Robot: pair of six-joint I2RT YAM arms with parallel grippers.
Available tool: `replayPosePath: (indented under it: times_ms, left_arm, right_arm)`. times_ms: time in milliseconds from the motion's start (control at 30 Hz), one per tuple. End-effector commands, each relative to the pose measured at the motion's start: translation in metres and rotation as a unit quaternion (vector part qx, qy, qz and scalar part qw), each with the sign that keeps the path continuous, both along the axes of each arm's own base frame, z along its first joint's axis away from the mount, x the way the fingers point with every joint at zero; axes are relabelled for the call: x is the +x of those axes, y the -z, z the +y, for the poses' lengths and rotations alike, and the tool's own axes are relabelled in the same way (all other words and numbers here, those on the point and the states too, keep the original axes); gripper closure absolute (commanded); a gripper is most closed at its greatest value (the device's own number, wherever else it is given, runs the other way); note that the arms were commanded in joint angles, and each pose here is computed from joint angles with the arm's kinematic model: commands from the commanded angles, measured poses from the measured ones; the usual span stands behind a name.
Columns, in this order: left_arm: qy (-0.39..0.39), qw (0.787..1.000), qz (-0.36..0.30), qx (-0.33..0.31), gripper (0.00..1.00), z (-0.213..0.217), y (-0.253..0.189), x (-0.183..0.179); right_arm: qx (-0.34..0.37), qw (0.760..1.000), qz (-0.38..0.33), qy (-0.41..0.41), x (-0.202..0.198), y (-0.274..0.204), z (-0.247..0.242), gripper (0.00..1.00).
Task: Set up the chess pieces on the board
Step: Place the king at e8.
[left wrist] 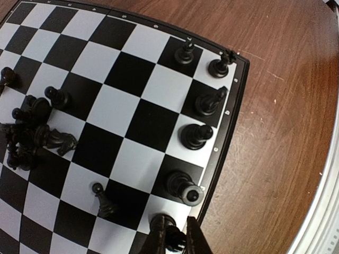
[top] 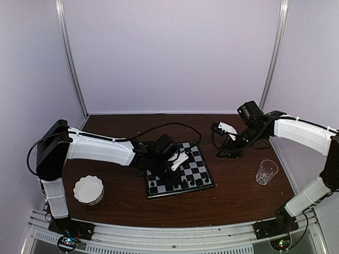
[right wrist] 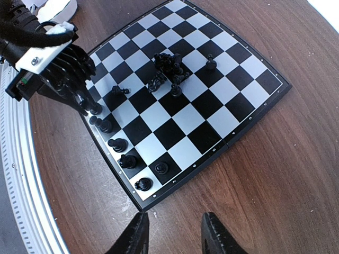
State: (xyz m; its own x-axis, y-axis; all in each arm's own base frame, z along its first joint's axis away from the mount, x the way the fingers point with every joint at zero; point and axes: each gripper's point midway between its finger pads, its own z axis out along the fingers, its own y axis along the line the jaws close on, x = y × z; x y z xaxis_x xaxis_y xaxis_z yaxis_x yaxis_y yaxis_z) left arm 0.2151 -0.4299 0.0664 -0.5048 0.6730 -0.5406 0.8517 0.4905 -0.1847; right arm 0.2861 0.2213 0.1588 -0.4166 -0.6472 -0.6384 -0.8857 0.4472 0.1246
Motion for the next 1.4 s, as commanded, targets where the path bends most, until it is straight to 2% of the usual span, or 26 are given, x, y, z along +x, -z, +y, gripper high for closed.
replayPosePath:
  times_ms: [0, 1367]
  left_arm:
    - [-0.007, 1.0, -0.01, -0.006, 0.93, -0.0021, 0.0027, 0.0083]
    - [-0.002, 1.0, 0.017, -0.001, 0.89, -0.0025, 0.0109, 0.0011]
  right_arm:
    - [-0.001, 1.0, 0.009, -0.001, -0.0018, 0.0068, -0.0014, 0.64]
    - [-0.002, 1.0, 0.01, -0.002, -0.0023, 0.007, -0.0016, 0.64]
